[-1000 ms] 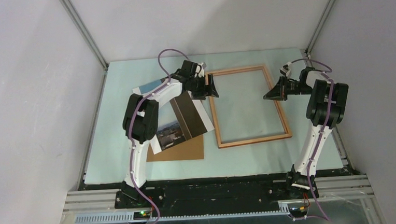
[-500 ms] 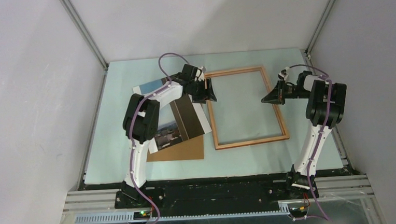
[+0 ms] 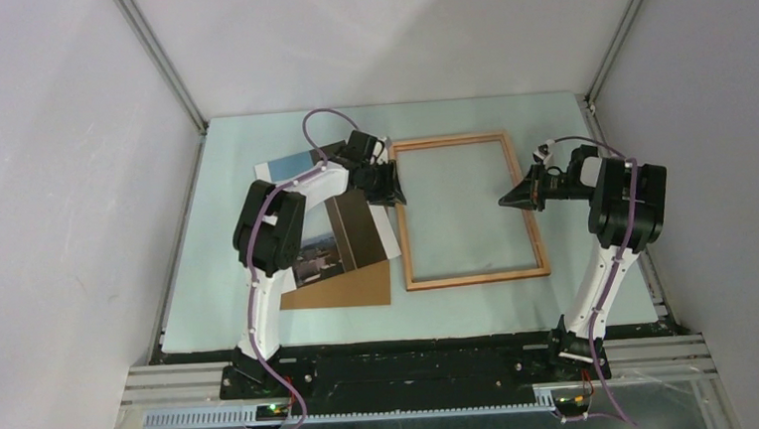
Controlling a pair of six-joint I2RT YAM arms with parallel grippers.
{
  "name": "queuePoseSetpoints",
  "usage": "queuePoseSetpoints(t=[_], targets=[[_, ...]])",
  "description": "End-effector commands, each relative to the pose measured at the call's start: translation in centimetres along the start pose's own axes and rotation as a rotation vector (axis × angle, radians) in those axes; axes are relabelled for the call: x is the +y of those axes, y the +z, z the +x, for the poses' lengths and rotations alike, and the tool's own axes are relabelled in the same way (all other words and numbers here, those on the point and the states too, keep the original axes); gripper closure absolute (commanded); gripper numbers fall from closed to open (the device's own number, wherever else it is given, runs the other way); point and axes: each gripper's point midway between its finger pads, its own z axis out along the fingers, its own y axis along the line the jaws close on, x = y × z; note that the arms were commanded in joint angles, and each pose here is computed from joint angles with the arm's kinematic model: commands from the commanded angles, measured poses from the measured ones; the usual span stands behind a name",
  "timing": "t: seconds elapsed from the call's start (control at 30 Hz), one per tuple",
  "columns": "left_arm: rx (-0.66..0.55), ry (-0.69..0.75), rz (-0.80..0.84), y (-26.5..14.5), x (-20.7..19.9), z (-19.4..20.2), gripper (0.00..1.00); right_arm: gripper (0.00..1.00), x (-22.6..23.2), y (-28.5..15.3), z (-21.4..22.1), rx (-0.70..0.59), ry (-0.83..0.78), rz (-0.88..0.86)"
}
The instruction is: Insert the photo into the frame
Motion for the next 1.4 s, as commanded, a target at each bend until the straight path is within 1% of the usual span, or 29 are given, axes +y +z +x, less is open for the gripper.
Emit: queuePoseSetpoints(t=[0.0,0.13,0.33,0.67,0.87,0.97,1.13,1.2,1.37], targets=[[-0.051,0.059,0.029,-2.3,-1.4,-1.3,0.60,1.00,2.1,-0.3,-0.4,-0.025,-0.055,-0.012],[-0.043,0.079,0.027,-2.5,-1.2,-1.1,0.66,1.00,2.5,-0.3,-0.3,-0.033,-0.066,-0.025],[-0.031,0.083,0.035,-2.3,-1.1,-0.9,0.70,1.00,3.0,-0.3,-0.1,-0.034,-0.079,-0.045],[-0.037,0.042,0.012,-1.9,-0.7,-1.1,0.72,1.00,3.9,-0.3,0.2,-0.033,-0.075,-0.070],[-0.031,0.034,0.016,-1.8,-0.7,-1.0,0.80,1.00,4.8,-0.4,-0.1,-0.037,-0.070,-0.107],[-0.025,0.038,0.015,-1.6,-0.6,-0.8,0.86,1.00,5.1,-0.5,-0.1,-0.039,-0.069,-0.119],[-0.019,0.041,0.018,-1.6,-0.6,-0.7,0.98,1.00,5.5,-0.6,-0.2,-0.043,-0.076,-0.138],[-0.017,0.039,0.024,-1.6,-0.7,-0.6,1.00,1.00,5.7,-0.6,-0.3,-0.047,-0.074,-0.152],[-0.015,0.048,0.030,-1.7,-0.7,-0.5,1.00,1.00,6.0,-0.8,-0.3,-0.052,-0.069,-0.180]])
